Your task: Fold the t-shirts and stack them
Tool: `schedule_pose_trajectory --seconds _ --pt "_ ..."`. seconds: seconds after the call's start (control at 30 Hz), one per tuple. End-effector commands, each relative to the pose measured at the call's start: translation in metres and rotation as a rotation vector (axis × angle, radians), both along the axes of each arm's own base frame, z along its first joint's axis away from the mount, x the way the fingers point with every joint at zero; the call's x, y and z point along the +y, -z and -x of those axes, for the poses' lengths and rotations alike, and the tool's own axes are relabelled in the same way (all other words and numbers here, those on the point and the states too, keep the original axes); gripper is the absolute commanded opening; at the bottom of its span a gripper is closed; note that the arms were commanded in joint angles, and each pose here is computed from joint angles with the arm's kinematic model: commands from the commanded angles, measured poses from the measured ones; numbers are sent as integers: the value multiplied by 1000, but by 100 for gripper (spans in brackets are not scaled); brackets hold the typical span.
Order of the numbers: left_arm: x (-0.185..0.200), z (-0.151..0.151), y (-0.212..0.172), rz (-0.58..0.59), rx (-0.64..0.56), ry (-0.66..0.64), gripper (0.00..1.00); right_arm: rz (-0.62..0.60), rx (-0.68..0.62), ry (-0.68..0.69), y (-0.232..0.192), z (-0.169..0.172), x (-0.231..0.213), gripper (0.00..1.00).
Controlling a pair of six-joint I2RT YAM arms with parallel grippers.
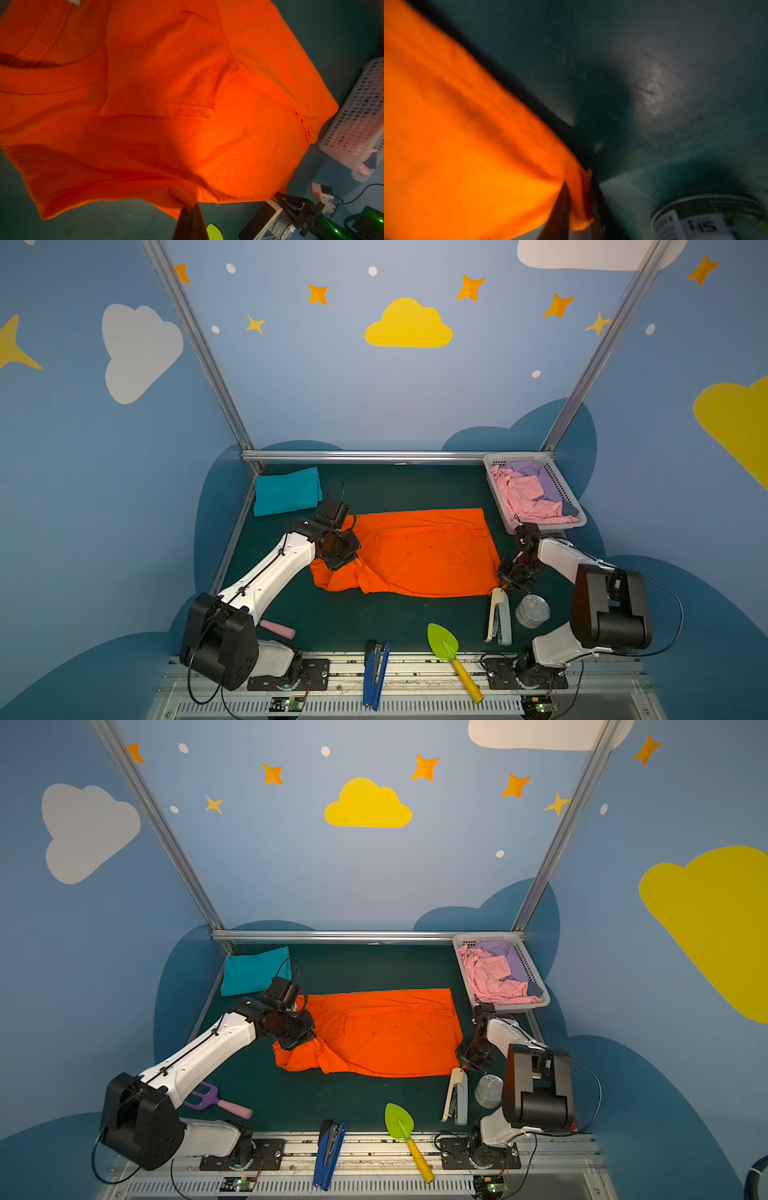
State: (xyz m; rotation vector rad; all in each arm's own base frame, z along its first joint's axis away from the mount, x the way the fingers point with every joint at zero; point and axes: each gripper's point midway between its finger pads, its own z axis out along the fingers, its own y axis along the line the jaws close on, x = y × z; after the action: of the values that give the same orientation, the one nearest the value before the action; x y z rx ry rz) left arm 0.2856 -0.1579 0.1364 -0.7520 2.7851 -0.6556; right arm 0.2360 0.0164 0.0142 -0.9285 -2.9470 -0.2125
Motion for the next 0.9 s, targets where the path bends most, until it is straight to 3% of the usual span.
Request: schedule_pose_trajectory --seconds 0.0,0.5,0.87 --pt "0 -9 -12 -12 -30 37 4 -19 -45 0 -4 -19 1 0" --pt "-5 -46 -11 -52 -39 76 4 -17 -176 25 -49 -58 -4 0" --pt "13 -49 -16 -112 -39 67 4 -47 -200 25 -58 -69 2 0"
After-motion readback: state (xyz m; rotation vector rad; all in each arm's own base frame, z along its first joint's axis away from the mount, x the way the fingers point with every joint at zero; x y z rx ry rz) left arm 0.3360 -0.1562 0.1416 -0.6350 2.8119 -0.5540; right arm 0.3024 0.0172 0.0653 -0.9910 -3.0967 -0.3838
